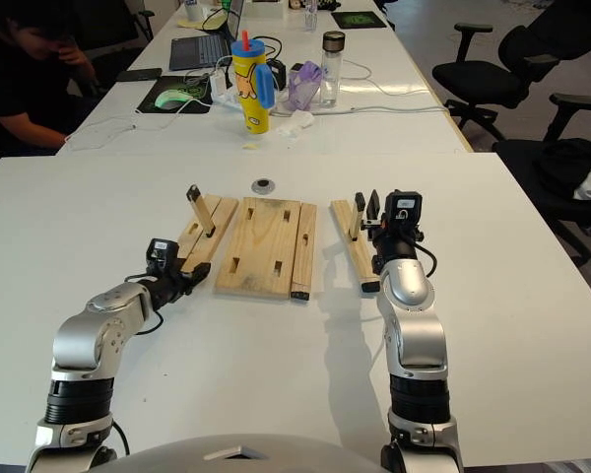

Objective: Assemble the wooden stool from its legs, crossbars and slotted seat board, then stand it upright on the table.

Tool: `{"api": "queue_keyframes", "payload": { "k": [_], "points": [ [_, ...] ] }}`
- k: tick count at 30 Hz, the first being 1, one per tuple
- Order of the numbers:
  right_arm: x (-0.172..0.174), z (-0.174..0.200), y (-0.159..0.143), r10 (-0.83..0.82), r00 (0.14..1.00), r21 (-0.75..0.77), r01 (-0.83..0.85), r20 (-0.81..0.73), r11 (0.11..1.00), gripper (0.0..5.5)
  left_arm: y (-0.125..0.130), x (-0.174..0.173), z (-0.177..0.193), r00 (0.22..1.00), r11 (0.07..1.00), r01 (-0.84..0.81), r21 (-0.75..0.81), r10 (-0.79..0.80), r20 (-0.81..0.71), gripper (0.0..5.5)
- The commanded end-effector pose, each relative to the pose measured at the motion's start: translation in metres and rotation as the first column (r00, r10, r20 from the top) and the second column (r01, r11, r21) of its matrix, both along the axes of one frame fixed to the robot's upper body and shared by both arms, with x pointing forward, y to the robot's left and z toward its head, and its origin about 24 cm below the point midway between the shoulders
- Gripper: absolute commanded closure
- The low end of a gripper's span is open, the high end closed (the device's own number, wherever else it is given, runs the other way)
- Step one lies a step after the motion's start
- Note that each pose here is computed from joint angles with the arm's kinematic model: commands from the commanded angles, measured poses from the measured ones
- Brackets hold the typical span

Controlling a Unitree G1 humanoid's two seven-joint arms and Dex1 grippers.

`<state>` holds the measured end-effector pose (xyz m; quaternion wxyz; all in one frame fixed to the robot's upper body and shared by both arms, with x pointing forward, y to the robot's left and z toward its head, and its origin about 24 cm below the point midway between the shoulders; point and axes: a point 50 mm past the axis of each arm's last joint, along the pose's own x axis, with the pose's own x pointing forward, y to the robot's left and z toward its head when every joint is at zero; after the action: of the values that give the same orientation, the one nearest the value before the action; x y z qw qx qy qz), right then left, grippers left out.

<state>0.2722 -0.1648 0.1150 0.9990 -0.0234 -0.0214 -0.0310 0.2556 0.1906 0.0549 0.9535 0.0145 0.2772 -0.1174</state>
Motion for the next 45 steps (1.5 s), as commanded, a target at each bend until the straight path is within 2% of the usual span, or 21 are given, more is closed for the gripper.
{"api": "queue_keyframes", "payload": {
  "k": [1, 6, 10, 15, 18, 24, 29, 32, 34, 37, 40, 45],
  "points": [
    [0.001, 0.002, 0.002, -0.009, 1.0, 0.01, 0.009, 0.003, 1.0, 3.58, 0.004, -0.009, -0.023, 0.988, 1.0, 0.005, 0.026, -0.001, -0.153, 2.36],
    [0.002, 0.001, 0.005, -0.016, 1.0, 0.022, 0.016, 0.002, 1.0, 3.58, 0.003, 0.0, -0.026, 0.978, 0.993, 0.072, 0.09, -0.053, -0.203, 2.36],
    [0.001, -0.001, 0.005, -0.034, 0.999, 0.038, 0.034, -0.003, 0.999, 3.58, 0.003, 0.004, -0.026, 0.962, 0.994, 0.08, 0.075, -0.058, -0.265, 2.36],
    [0.001, -0.004, 0.008, -0.04, 0.999, 0.049, 0.04, -0.01, 0.998, 3.58, 0.006, 0.012, -0.023, 0.966, 0.989, 0.106, 0.107, -0.077, -0.247, 2.36],
    [0.003, -0.004, 0.01, -0.03, 0.999, 0.051, 0.031, -0.011, 0.998, 3.58, 0.003, 0.019, -0.026, 0.968, 0.993, 0.097, 0.068, -0.078, -0.24, 2.36],
    [0.008, 0.001, 0.007, -0.024, 1.0, 0.041, 0.024, -0.002, 0.999, 3.58, 0.0, 0.02, -0.036, 0.964, 0.991, 0.127, 0.044, -0.113, -0.239, 3.25],
    [0.016, 0.002, 0.008, -0.009, 1.0, -0.014, 0.009, 0.004, 1.0, 3.58, 0.001, 0.03, -0.028, 0.984, 0.99, 0.135, 0.042, -0.129, -0.12, 3.46],
    [0.02, 0.003, 0.011, 0.063, 0.998, 0.022, -0.064, 0.012, 0.998, 3.58, -0.001, 0.042, -0.006, 0.988, 0.989, 0.134, 0.058, -0.138, 0.07, 3.46],
    [0.019, 0.004, 0.016, 0.183, 0.983, 0.103, -0.183, 0.008, 0.978, 3.41, -0.002, 0.047, 0.011, 0.974, 0.994, 0.11, 0.029, -0.114, 0.196, 3.46],
    [0.016, 0.01, 0.023, 0.344, 0.937, 0.307, -0.346, 0.06, 0.887, 3.01, -0.008, 0.049, 0.036, 0.92, 0.991, 0.132, 0.001, -0.123, 0.371, 3.46],
    [0.015, 0.018, 0.026, 0.453, 0.879, 0.558, -0.451, 0.145, 0.696, 2.57, -0.024, 0.046, 0.064, 0.827, 0.969, 0.247, -0.017, -0.201, 0.524, 3.46],
    [0.017, 0.034, 0.026, 0.517, 0.815, 0.765, -0.502, 0.263, 0.403, 1.81, -0.044, 0.039, 0.083, 0.682, 0.876, 0.479, 0.045, -0.404, 0.609, 3.46]
  ]
}}
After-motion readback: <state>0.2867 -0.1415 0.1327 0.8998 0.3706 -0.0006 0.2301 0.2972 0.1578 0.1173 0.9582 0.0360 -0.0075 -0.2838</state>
